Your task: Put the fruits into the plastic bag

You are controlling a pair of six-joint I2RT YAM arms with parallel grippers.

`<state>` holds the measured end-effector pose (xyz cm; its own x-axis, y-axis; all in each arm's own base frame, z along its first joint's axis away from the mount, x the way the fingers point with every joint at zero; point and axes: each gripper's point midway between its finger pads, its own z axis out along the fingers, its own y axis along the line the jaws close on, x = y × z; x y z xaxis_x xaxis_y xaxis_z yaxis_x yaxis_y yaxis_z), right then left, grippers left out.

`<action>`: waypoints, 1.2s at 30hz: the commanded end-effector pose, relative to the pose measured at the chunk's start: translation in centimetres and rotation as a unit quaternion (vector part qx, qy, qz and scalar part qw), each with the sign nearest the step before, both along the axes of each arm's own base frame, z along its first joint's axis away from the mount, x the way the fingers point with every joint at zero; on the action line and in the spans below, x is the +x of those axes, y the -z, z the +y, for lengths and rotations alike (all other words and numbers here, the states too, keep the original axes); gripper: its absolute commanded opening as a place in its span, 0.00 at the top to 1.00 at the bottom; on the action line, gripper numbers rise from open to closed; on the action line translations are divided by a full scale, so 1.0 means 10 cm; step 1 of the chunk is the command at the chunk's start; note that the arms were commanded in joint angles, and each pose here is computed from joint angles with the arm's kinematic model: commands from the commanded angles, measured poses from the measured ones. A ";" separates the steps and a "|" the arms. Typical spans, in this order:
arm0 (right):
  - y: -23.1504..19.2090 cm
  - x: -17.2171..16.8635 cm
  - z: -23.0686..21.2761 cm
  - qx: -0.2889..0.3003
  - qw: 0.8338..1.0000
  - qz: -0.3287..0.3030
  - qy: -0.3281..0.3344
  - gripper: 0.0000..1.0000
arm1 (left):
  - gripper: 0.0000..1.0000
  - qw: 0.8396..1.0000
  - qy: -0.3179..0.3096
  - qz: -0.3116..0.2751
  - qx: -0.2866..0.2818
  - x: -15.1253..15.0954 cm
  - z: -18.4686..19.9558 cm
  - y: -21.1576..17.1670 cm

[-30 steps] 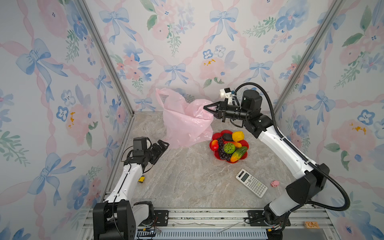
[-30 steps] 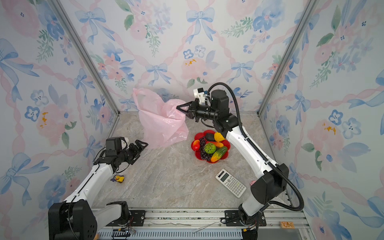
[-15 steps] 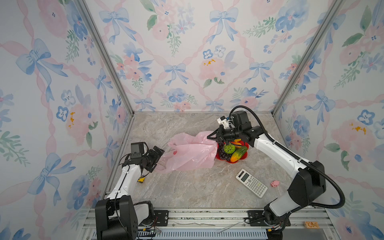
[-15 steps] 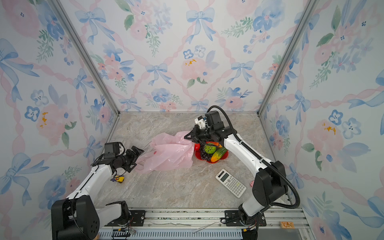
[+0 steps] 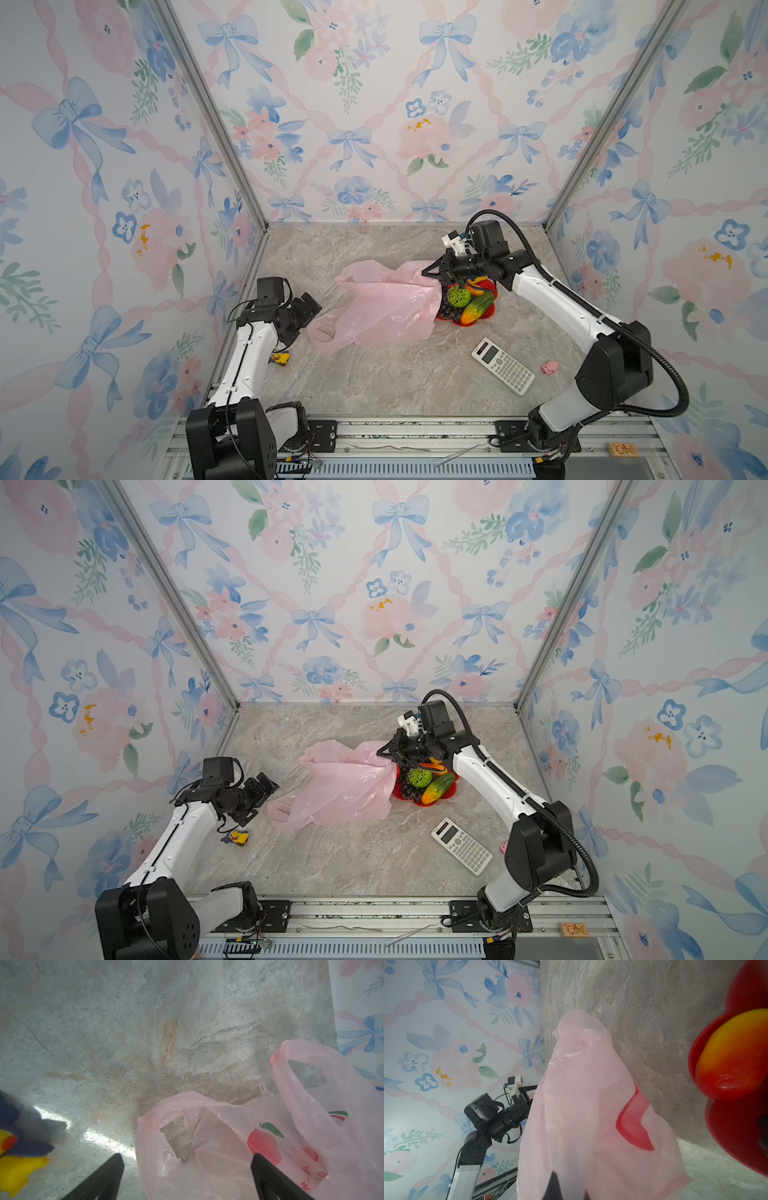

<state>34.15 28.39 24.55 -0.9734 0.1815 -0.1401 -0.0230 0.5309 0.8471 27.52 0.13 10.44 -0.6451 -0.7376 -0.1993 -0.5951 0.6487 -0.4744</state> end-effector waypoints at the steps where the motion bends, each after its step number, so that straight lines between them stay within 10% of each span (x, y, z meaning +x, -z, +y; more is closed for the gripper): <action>1: 0.10 0.01 0.01 0.001 1.000 0.011 -0.005 1.00 | 0.02 0.998 0.024 0.057 -0.016 -0.27 -0.09 0.29; 18: 0.11 -0.01 0.09 -0.001 1.000 0.010 -0.004 1.00 | 0.15 0.997 0.026 0.062 -0.039 -0.12 -0.14 0.62; 31: 0.21 -0.02 0.14 -0.010 1.000 0.024 -0.009 0.98 | 0.58 0.998 0.023 0.052 -0.037 0.00 -0.11 0.74; 36: 0.21 -0.05 0.16 -0.015 1.000 0.023 -0.014 0.94 | 1.00 0.998 0.026 0.039 -0.033 0.09 -0.07 0.69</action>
<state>34.01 29.62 22.57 -0.9812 0.1625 -0.1041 0.0017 0.5465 0.8375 27.41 -1.09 2.84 -0.6974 -0.7137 -0.0655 -0.6152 0.6431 -0.4560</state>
